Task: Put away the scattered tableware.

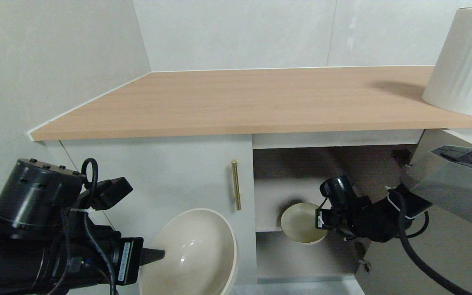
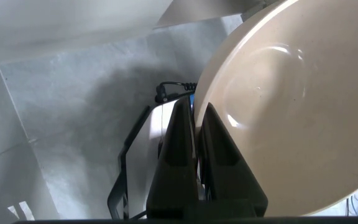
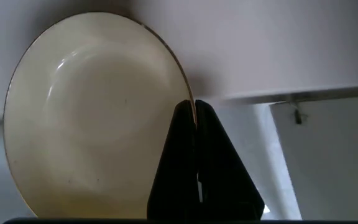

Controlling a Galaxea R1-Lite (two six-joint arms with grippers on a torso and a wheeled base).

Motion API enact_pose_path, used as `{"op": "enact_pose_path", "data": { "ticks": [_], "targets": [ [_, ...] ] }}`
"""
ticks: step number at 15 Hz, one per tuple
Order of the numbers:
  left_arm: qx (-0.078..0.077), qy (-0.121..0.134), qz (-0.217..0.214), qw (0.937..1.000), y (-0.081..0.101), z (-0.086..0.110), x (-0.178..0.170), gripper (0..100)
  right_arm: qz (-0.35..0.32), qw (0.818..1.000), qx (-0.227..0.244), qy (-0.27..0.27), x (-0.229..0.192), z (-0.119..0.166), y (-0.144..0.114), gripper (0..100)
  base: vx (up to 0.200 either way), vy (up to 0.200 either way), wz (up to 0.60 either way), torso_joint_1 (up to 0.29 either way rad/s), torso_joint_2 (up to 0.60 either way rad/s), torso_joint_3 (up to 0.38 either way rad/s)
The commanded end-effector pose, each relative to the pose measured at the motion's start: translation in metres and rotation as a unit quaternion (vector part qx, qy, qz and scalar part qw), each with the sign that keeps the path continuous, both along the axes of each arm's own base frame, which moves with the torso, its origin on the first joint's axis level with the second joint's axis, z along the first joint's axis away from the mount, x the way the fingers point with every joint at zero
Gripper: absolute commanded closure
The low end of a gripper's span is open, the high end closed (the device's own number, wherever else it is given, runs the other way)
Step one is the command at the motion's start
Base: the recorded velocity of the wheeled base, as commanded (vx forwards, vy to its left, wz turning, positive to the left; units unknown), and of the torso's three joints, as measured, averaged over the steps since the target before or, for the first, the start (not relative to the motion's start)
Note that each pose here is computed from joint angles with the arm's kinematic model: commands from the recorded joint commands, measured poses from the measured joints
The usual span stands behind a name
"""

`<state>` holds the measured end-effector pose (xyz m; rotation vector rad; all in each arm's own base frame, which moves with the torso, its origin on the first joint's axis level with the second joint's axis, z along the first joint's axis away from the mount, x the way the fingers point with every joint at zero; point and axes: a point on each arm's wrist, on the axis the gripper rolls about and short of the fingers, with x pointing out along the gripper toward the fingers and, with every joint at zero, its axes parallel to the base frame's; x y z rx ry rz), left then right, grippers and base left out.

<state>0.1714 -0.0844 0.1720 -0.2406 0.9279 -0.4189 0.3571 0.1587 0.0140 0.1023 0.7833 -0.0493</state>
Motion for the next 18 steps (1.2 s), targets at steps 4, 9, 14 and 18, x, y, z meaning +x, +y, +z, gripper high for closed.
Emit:
{"op": "enact_pose_path", "data": {
  "ticks": [4,9,14,18],
  "targets": [
    [0.003,0.008,-0.011,0.9999,-0.005,-0.003,0.000,100,-0.056,0.998,-0.001,-0.008,0.025,-0.022,-0.008,100,0.000,0.000,0.00,0.000,0.00,0.000],
    [0.006,0.014,-0.012,0.9998,-0.007,-0.006,0.000,100,-0.083,0.996,0.013,-0.029,0.043,-0.018,-0.015,100,0.000,0.000,0.00,0.000,0.00,0.000],
    [0.011,0.025,-0.017,0.9995,-0.010,-0.011,0.002,100,-0.097,0.994,0.027,-0.045,0.057,-0.016,-0.016,100,0.000,0.000,0.00,0.000,0.00,0.000],
    [0.012,0.026,-0.017,0.9994,-0.010,-0.012,0.002,100,-0.099,0.994,0.026,-0.047,0.060,-0.018,-0.016,100,0.000,0.000,0.00,0.000,0.00,0.000]
  ]
}}
